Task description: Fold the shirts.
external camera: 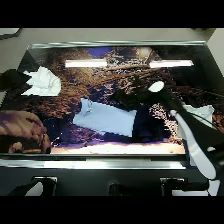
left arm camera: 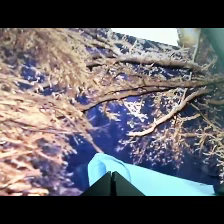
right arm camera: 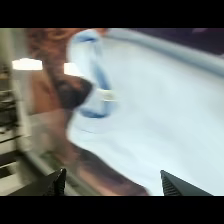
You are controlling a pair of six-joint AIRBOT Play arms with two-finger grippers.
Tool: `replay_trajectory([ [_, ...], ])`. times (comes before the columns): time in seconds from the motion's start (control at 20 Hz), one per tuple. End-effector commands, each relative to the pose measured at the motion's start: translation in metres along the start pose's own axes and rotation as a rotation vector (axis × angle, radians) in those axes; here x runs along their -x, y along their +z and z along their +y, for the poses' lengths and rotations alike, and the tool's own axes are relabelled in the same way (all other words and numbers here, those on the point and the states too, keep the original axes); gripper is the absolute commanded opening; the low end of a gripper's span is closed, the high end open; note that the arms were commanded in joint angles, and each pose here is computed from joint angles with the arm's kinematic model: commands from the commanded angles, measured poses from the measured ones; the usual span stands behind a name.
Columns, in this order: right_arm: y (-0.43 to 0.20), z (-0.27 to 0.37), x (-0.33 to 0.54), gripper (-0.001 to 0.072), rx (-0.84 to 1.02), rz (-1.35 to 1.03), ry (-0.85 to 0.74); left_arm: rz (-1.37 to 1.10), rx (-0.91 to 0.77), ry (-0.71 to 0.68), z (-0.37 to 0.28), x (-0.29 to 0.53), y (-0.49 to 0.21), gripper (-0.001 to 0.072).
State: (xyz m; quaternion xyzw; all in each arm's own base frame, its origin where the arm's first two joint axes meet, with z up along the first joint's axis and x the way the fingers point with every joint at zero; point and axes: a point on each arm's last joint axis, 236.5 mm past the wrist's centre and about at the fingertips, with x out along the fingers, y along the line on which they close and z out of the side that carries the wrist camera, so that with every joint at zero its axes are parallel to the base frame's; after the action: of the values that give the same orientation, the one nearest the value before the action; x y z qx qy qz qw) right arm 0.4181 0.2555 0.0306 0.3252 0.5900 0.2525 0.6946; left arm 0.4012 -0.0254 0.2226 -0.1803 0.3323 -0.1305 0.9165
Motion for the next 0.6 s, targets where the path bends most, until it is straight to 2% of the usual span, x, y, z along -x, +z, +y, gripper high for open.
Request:
replay_trajectory([
  [0.0,-0.031,-0.126,0.076,0.0674,-0.105,0.118,-0.455,0.026,0.003,0.017,0.008,-0.004,-0.010,0.0036],
  [0.1,-0.059,-0.149,0.060,0.0671,-0.172,0.180,-0.458,0.029,0.004,0.017,0.008,-0.005,-0.011,0.0036],
  [0.35,-0.058,-0.134,-0.021,0.0655,-0.237,0.086,-0.260,0.030,0.009,0.017,0.008,-0.005,-0.011,0.0036],
  [0.4,-0.058,-0.128,-0.033,0.0545,-0.252,0.086,-0.224,0.030,0.009,0.016,0.008,-0.005,-0.011,0.0036],
  [0.55,-0.045,-0.112,-0.041,0.0037,-0.258,0.046,-0.149,0.029,0.008,0.017,0.008,-0.005,-0.011,0.0036],
])
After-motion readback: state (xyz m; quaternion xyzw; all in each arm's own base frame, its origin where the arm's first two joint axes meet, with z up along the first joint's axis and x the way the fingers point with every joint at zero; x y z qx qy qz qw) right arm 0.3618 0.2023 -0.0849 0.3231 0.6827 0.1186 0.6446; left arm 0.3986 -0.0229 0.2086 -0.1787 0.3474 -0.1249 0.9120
